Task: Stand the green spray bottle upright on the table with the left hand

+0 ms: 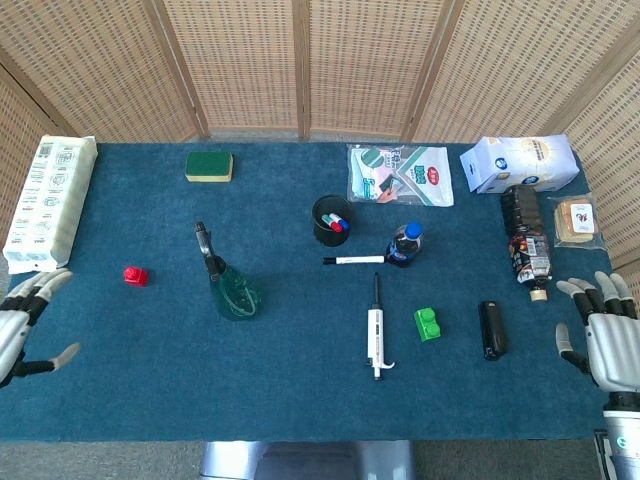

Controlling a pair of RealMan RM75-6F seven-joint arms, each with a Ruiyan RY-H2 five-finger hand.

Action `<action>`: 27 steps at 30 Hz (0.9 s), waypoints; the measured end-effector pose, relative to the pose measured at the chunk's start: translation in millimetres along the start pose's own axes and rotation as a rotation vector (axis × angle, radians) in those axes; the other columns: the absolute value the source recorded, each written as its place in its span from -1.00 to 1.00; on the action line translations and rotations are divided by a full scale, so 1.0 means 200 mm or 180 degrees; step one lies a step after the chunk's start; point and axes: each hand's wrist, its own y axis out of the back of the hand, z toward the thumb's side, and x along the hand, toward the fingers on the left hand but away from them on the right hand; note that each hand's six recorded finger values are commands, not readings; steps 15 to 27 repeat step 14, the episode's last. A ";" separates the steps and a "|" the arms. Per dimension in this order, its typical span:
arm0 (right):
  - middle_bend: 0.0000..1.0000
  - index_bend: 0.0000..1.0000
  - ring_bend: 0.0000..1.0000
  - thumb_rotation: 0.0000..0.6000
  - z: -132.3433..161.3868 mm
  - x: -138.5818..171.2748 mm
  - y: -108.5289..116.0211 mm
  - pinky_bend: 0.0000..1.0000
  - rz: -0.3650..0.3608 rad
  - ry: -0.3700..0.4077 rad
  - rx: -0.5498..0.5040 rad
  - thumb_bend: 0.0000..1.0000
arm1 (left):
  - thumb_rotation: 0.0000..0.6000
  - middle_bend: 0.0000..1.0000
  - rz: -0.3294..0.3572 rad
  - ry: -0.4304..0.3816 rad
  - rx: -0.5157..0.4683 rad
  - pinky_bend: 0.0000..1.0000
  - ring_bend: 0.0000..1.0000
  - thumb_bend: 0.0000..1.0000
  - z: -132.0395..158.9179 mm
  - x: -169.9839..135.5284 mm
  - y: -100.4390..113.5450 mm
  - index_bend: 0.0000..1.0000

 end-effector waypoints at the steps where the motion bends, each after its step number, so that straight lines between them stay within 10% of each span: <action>1: -0.53 -0.56 -0.95 1.00 0.00 0.00 0.00 -0.86 -0.0008 -0.0006 0.0041 0.11 | 1.00 -0.96 0.0042 0.0041 0.0083 -0.90 -1.00 -0.35 -0.01 -0.03 0.01 -0.87; 27: -0.53 -0.53 -0.95 1.00 -0.01 0.02 0.02 -0.86 -0.0051 -0.0014 0.0186 0.11 | 1.00 -0.93 0.0233 0.0200 0.0242 -0.89 -1.00 -0.35 0.01 -0.16 0.01 -0.87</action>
